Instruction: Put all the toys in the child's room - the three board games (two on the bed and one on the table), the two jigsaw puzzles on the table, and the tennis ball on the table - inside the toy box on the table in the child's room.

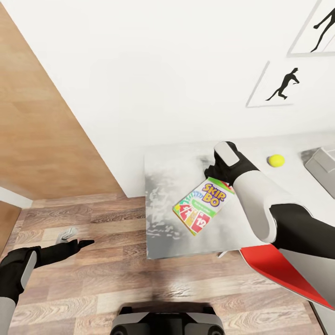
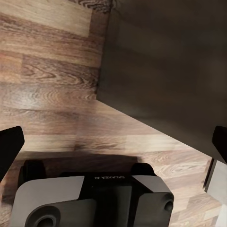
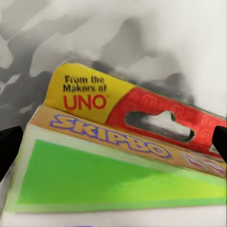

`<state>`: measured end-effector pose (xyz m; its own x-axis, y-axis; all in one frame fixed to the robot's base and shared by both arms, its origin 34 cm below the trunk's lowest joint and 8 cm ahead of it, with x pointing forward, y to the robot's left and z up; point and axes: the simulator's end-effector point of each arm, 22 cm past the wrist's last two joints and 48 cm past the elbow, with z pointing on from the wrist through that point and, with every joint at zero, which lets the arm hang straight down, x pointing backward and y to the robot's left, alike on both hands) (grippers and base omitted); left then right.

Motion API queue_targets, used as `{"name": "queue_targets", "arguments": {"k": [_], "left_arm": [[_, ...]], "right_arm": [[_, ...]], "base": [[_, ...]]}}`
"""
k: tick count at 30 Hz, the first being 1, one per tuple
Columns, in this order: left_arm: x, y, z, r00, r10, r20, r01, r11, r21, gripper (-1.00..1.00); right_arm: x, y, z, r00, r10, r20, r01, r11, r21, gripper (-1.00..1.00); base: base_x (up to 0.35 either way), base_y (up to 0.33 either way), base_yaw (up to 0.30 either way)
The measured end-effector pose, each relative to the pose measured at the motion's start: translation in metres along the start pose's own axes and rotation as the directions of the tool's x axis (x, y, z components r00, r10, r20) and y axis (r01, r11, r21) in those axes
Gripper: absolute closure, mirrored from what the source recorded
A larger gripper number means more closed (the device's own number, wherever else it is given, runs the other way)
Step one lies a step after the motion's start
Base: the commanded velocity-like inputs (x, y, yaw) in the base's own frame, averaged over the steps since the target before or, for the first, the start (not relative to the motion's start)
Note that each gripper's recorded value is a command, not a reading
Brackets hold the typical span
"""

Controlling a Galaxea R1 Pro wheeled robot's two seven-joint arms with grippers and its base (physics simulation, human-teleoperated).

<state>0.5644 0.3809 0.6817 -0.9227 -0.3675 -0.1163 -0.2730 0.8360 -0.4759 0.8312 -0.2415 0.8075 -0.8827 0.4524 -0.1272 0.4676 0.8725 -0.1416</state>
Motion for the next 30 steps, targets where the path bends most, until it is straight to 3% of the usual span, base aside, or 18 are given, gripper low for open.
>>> {"name": "queue_targets", "arguments": {"k": [18,20,23,30], "left_arm": [[0.000,0.000,0.000,1.000,0.000,0.000,0.000,1.000,-0.001,-1.00],[0.000,0.000,0.000,1.000,0.000,0.000,0.000,1.000,-0.001,-1.00],[0.000,0.000,0.000,1.000,-0.001,0.000,0.001,1.000,0.000,-1.00],[0.000,0.000,0.000,1.000,0.000,0.000,0.000,1.000,-0.001,-1.00]], "right_arm": [[0.009,0.001,-0.001,0.998,0.004,-0.056,-0.005,1.000,-0.020,-1.00],[0.014,0.001,0.000,0.997,-0.010,-0.074,0.009,1.000,-0.015,-1.00],[0.021,0.007,-0.001,0.993,0.003,-0.116,-0.007,0.999,-0.036,-1.00],[0.030,0.003,-0.003,0.987,0.020,-0.160,-0.022,1.000,-0.008,-1.00]], "base": [[0.000,0.000,0.000],[0.000,0.000,0.000],[0.000,0.000,0.000],[0.000,0.000,0.000]]}}
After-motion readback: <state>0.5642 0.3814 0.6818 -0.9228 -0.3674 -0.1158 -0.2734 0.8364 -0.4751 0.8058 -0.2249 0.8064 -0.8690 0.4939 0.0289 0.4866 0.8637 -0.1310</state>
